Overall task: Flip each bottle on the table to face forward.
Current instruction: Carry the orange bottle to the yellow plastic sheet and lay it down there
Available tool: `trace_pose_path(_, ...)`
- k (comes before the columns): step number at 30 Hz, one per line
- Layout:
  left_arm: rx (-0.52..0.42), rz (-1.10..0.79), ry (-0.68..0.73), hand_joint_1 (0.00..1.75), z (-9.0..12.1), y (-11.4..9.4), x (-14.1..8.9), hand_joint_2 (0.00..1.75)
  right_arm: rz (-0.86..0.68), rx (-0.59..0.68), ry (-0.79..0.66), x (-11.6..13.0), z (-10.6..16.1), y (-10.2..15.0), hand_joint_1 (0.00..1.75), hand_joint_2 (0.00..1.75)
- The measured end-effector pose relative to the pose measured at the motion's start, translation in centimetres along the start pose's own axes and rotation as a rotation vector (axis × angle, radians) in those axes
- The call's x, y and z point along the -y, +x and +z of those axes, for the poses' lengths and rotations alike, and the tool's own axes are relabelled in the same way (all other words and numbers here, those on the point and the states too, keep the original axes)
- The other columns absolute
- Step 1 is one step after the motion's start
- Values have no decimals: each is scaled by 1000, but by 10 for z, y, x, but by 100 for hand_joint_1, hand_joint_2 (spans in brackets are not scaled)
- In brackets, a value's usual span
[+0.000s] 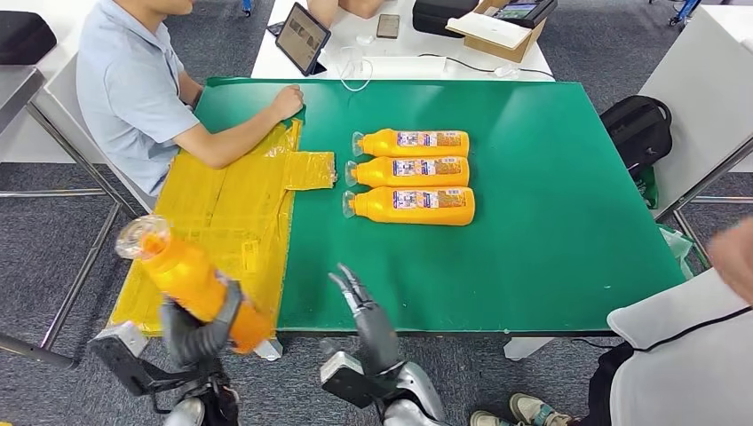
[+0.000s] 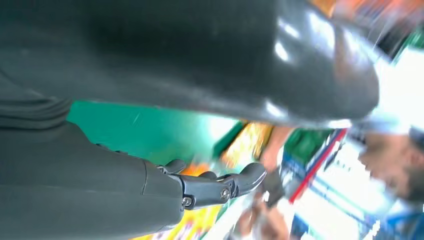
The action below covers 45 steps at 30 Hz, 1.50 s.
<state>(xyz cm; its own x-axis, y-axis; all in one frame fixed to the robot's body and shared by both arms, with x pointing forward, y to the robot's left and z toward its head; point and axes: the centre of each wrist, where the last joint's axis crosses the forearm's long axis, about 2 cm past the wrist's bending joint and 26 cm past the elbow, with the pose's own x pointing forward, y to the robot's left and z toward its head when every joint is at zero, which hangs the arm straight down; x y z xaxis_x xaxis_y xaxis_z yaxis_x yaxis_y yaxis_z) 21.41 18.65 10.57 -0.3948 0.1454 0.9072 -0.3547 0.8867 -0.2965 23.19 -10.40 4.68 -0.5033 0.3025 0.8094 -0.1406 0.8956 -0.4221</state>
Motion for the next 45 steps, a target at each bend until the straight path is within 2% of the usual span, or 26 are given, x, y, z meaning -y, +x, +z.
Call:
trace_pose_path(2,73,-92,15,175,-6,0,-10,175,52,-2,-44,9,7,-4,0,0)
trace_pose_path(7,123,-175,-13,175,-19,3,-26,175,164,-26,-127,33,23,-14,0,0)
trace_pose_path(10,219,-318,-45,175,-26,5,-31,175,188,-50,-155,43,30,-20,0,0)
trace_pose_path(15,440,-795,-231,175,-51,-4,-33,175,176,-48,-162,49,33,-22,0,0)
trace_pose_path(17,475,-952,-309,175,-63,-16,-31,175,157,-40,-153,48,31,-21,0,0)
trace_pose_path(23,420,-1206,-408,175,-103,-47,-30,175,108,-18,-131,44,22,-16,0,0)
trace_pose_path(27,252,-1274,-451,175,-128,-69,-36,175,76,1,-124,41,13,-12,0,0)
trace_pose_path(31,113,-1277,-487,175,-145,-78,-40,175,63,4,-121,40,10,-12,0,0)
trace_pose_path(36,30,-1271,-500,175,-158,-80,-41,175,57,8,-116,38,8,-11,0,0)
trace_pose_path(37,23,-1271,-502,166,-159,-81,-41,175,57,7,-116,38,8,-11,0,0)
trace_pose_path(38,15,-1270,-504,138,-160,-81,-41,175,57,7,-115,38,8,-11,0,0)
trace_pose_path(40,-12,-1258,-516,56,-162,-82,-41,175,57,5,-114,38,8,-11,0,0)
trace_pose_path(41,-33,-1244,-528,21,-162,-82,-41,131,58,4,-113,38,9,-11,0,0)
trace_pose_path(42,-60,-1224,-547,6,-163,-82,-40,87,61,5,-113,38,9,-11,0,0)
trace_pose_path(44,-125,-1171,-606,0,-165,-83,-38,0,74,14,-116,38,9,-12,0,0)
trace_pose_path(45,-157,-1145,-643,0,-166,-83,-36,0,80,20,-118,38,9,-12,0,0)
